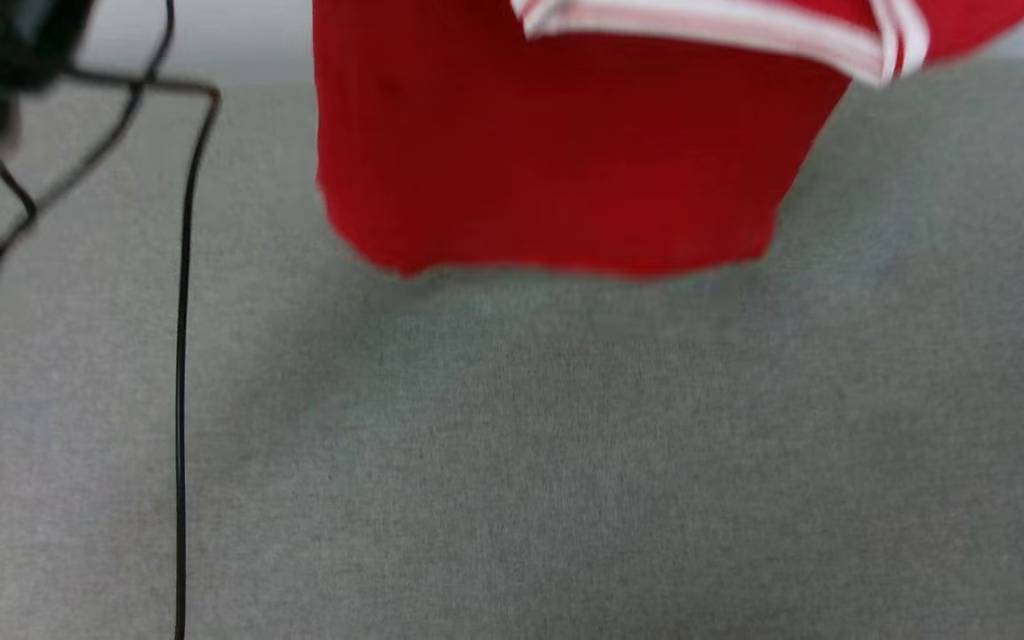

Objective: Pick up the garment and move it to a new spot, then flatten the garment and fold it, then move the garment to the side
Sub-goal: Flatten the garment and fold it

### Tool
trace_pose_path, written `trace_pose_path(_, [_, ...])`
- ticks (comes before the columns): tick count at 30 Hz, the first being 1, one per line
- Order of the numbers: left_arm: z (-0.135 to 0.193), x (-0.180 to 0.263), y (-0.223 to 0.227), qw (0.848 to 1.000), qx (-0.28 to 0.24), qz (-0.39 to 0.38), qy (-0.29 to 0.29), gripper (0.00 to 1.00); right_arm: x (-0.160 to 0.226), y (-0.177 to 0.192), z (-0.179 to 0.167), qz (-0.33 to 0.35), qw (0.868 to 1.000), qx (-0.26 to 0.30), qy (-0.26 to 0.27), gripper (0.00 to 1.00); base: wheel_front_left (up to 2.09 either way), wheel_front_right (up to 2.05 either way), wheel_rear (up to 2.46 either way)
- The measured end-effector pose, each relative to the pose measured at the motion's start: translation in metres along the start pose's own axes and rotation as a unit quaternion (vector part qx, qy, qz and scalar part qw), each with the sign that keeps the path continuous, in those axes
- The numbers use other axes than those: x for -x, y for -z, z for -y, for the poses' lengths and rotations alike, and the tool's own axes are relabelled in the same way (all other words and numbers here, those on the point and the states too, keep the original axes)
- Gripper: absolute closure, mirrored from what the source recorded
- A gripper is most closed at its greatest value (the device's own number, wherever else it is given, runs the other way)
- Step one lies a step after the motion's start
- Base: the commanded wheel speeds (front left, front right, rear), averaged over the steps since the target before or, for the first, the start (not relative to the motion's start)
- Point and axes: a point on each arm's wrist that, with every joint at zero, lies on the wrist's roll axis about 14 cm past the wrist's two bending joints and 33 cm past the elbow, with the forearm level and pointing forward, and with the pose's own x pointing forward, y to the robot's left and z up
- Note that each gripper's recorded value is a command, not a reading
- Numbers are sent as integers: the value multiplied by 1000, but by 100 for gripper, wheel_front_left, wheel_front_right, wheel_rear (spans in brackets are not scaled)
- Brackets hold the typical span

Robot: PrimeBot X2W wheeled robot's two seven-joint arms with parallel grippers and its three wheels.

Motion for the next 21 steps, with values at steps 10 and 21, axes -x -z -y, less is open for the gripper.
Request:
trace_pose_path(10, [-40,-61,24,999,-11,11,-33,100,-66,-11,36,42,997,36,54,100,0,0,0])
trace_pose_path(21, [-57,-94,110,998,22,-22,-50,100,-113,51,46,8,997,46,67,100,0,0,0])
